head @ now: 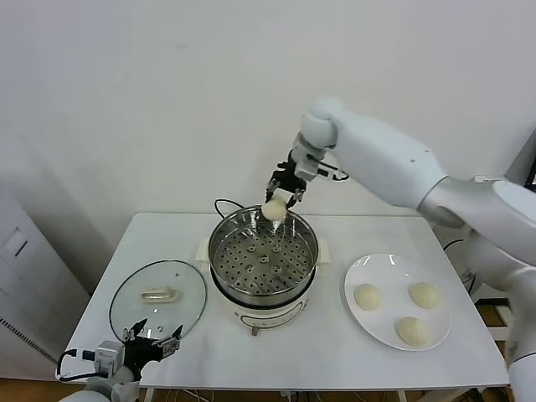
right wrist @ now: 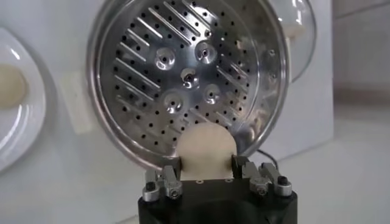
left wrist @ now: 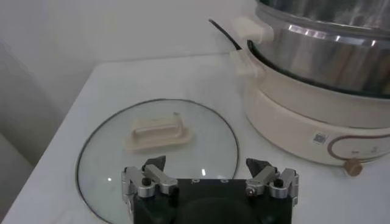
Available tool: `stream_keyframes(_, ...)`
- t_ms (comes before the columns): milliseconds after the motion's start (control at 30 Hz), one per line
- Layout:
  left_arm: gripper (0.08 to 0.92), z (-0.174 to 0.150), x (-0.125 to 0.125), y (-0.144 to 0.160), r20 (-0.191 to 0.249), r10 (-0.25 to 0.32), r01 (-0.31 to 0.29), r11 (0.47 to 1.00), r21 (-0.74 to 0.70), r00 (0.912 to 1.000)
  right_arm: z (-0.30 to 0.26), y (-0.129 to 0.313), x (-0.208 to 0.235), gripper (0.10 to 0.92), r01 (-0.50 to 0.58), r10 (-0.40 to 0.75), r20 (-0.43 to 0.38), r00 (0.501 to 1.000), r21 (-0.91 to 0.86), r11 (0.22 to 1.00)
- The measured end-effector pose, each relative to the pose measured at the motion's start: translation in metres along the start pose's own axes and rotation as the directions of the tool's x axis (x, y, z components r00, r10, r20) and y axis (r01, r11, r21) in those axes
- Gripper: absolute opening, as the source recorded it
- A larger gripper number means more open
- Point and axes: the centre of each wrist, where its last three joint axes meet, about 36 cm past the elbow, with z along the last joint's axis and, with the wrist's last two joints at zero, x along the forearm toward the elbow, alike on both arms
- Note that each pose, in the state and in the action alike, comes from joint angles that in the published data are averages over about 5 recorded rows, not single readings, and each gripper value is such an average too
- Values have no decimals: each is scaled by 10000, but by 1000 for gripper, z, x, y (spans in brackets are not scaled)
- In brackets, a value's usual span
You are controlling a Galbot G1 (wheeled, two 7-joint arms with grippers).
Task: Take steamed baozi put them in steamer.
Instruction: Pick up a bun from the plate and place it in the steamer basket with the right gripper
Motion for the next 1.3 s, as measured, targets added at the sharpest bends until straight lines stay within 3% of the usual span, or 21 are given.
stream_keyframes(700, 823, -3, -1, -2, 84, 11, -11, 10000, -38, 10000, -16, -11, -74, 523, 744, -745, 22, 9972, 158, 9971)
stream_keyframes(1067, 823, -3, 1, -5, 82, 66, -66, 10000, 3, 9999, -13, -10, -64, 789, 609, -609, -19, 9981, 126, 9981)
stream_keyframes(1300, 823, -4, 5, -5, 115, 45, -45, 10000, 32, 9999, -3, 4, -15, 822, 274, -274, 167, 9995, 7, 9996)
